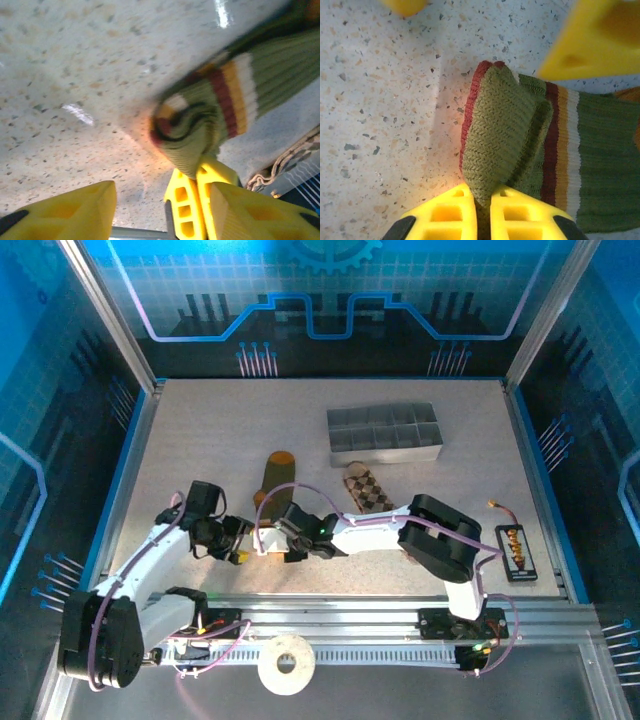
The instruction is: Roll the socks
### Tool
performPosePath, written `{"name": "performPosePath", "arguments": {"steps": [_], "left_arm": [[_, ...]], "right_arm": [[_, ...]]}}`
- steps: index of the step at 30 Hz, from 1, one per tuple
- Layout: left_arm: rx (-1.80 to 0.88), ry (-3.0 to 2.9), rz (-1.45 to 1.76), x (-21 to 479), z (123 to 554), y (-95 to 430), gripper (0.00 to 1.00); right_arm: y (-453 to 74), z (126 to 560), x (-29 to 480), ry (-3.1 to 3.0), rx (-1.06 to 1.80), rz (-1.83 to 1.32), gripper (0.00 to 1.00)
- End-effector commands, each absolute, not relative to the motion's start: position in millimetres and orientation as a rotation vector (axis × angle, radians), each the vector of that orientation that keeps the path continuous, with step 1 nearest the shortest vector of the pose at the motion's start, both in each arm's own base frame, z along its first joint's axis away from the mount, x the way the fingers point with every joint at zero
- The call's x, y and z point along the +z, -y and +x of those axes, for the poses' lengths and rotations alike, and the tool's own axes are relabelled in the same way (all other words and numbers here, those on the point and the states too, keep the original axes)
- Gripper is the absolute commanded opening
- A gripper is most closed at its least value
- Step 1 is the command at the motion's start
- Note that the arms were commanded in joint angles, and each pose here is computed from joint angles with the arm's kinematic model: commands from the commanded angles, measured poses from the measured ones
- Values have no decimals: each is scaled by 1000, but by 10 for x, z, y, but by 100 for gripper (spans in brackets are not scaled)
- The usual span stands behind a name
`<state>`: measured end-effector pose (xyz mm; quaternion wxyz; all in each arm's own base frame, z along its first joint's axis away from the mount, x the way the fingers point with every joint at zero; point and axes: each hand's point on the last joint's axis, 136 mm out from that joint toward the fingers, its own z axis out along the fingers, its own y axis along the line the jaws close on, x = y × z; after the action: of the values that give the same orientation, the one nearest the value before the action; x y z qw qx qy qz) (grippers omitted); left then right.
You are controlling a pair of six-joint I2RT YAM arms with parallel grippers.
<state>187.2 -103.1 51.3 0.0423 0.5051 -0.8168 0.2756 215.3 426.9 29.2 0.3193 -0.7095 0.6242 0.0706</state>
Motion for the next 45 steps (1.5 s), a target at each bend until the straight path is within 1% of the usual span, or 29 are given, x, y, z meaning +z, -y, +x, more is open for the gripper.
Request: {"name": "performPosePath", "arguments": {"steps": [1, 9, 13, 16, 21, 24, 27, 28, 29, 32, 35, 36, 38, 42, 45], "left_arm": [[909, 2409, 1562, 496, 1851, 1121, 57], [938, 2360, 1590, 349, 1963, 1176, 62], [935, 2349, 1587, 279, 2010, 1212, 61], [902, 2345, 1591, 225, 1997, 1207, 55], [798, 2350, 1607, 133, 1938, 1146, 41], [707, 2354, 1603, 81, 1866, 1095, 27], [608, 2342, 1611, 42, 1762, 1034, 8], [578, 2332, 1618, 30, 1724, 1016, 2], [545, 2316, 1627, 23, 1678, 1000, 0], [486, 2273, 1656, 36, 1608, 973, 0], [447, 2230, 1680, 88, 1588, 956, 0], [442, 2219, 1683, 103, 1593, 957, 0], [434, 2182, 1693, 121, 1597, 954, 0], [425, 2184, 1672, 143, 1675, 932, 0], [380, 2198, 1625, 147, 1707, 915, 0]], "right_arm": [[-4261, 2014, 214, -1768, 354, -1876, 6], [-4312, 1990, 251, -1900, 557, -1811, 4], [-4315, 2032, 294, -1971, 652, -1748, 3], [-4325, 2041, 346, -2031, 765, -1688, 2], [-4366, 1938, 455, -2068, 982, -1645, 0], [-4409, 1847, 561, -2092, 1161, -1616, 0], [-4441, 1811, 648, -2113, 1285, -1583, 1], [-4439, 1822, 662, -2113, 1284, -1577, 4], [-4425, 1847, 659, -2112, 1252, -1571, 11], [-4362, 1977, 734, -2030, 1111, -1545, 35], [-4261, 2046, 862, -1868, 925, -1551, 51], [-4235, 2040, 887, -1821, 874, -1566, 55], [-4180, 1989, 876, -1748, 757, -1633, 60], [-4144, 1842, 730, -1630, 524, -1779, 63], [-4204, 1797, 670, -1591, 440, -1800, 64]]}}
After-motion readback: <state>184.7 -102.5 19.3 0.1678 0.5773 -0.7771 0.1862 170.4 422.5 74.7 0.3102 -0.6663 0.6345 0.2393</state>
